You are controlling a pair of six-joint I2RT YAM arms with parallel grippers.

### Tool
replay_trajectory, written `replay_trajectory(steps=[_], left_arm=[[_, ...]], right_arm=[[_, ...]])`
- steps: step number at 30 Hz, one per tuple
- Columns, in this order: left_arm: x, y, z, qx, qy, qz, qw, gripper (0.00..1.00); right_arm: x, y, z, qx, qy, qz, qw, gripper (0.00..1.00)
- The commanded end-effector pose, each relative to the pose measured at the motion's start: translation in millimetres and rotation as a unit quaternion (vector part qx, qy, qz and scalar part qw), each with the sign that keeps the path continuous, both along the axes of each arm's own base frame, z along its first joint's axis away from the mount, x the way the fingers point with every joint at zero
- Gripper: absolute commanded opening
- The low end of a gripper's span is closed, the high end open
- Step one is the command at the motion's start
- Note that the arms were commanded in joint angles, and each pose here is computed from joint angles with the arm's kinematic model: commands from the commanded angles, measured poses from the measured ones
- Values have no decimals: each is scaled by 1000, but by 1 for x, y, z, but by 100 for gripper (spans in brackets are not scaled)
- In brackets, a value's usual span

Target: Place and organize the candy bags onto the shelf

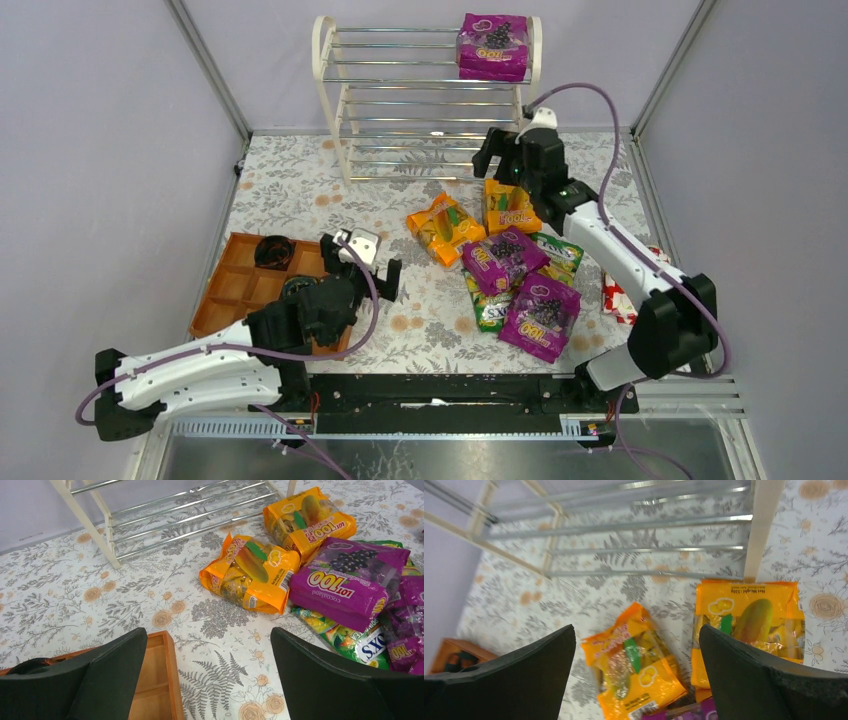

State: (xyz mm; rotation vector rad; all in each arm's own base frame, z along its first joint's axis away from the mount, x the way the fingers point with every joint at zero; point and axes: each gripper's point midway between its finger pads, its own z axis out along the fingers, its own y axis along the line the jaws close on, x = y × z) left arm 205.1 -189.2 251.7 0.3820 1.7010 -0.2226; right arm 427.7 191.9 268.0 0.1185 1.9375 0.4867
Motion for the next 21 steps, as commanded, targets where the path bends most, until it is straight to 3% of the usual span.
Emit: replay_trajectory(steps=[1,8,21], left_arm=[[8,-8,27,-55,0,-4,998,99],[21,-2,52,-87,-1,16,996,99],[52,17,92,-91,-26,65,993,99]], right_arm=[[20,15,-22,-19,-45,51,998,100],[68,38,-44,19,-155,58,986,99],[119,-21,-92,61,-181,-54,980,99]])
